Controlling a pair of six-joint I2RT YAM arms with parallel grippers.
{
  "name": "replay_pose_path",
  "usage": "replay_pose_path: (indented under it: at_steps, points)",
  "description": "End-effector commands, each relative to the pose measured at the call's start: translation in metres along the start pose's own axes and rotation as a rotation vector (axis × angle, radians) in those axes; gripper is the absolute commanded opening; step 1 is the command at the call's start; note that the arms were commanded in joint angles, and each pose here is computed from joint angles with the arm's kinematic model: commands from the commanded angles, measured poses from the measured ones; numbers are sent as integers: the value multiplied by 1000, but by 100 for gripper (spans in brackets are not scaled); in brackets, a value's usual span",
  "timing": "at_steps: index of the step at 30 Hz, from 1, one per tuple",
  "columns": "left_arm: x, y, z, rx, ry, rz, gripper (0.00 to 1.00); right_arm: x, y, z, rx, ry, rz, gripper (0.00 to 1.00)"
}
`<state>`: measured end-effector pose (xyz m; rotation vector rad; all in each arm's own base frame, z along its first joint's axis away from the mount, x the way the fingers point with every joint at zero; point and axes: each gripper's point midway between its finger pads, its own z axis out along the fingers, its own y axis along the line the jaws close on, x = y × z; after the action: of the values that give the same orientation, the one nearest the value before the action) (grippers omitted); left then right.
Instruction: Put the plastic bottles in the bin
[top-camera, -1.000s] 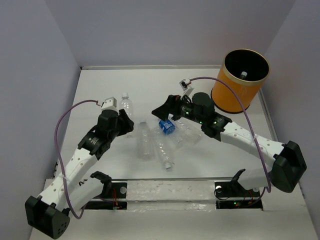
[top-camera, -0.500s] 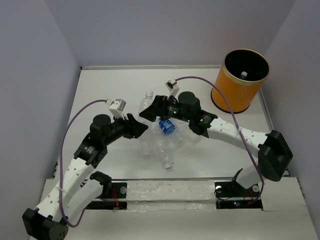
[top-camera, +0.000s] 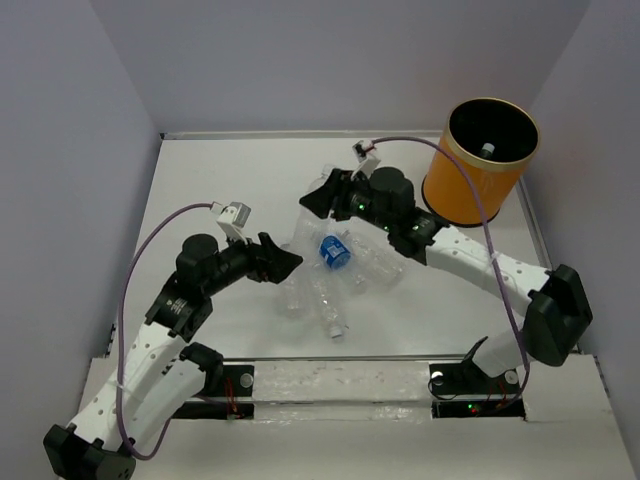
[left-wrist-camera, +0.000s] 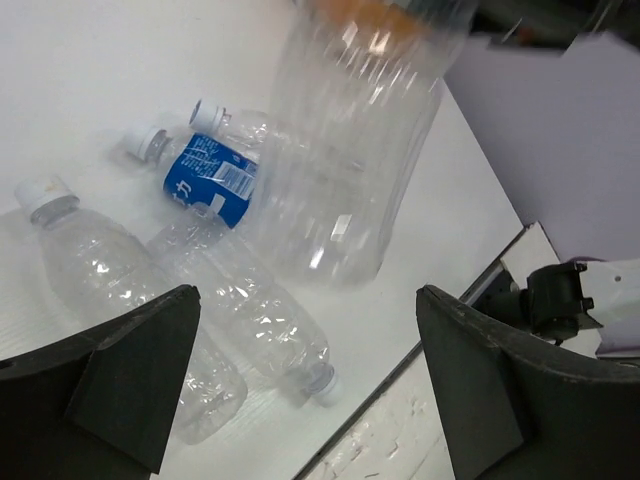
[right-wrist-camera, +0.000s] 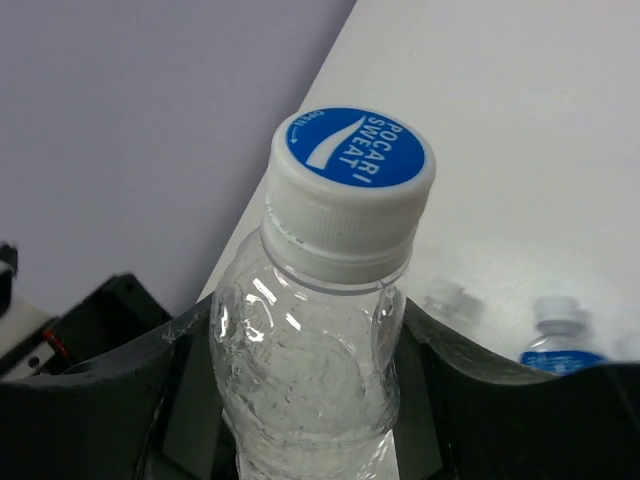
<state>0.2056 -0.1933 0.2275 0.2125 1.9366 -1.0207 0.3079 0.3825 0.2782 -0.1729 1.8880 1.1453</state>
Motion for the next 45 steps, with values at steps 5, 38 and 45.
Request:
replay_pose_path:
  at_steps: [5,38,45]
  points:
    - [36,49,13,-219,54,-191,99,-272,-104,-152,350,-625,-75,34]
    - [129,133,47,-598,206,-226,69,-313,-95,-224,567,-725,-232,100]
    - [105,124,28,-620,126,-224,54,-158,-27,-118,143,-438,-73,100]
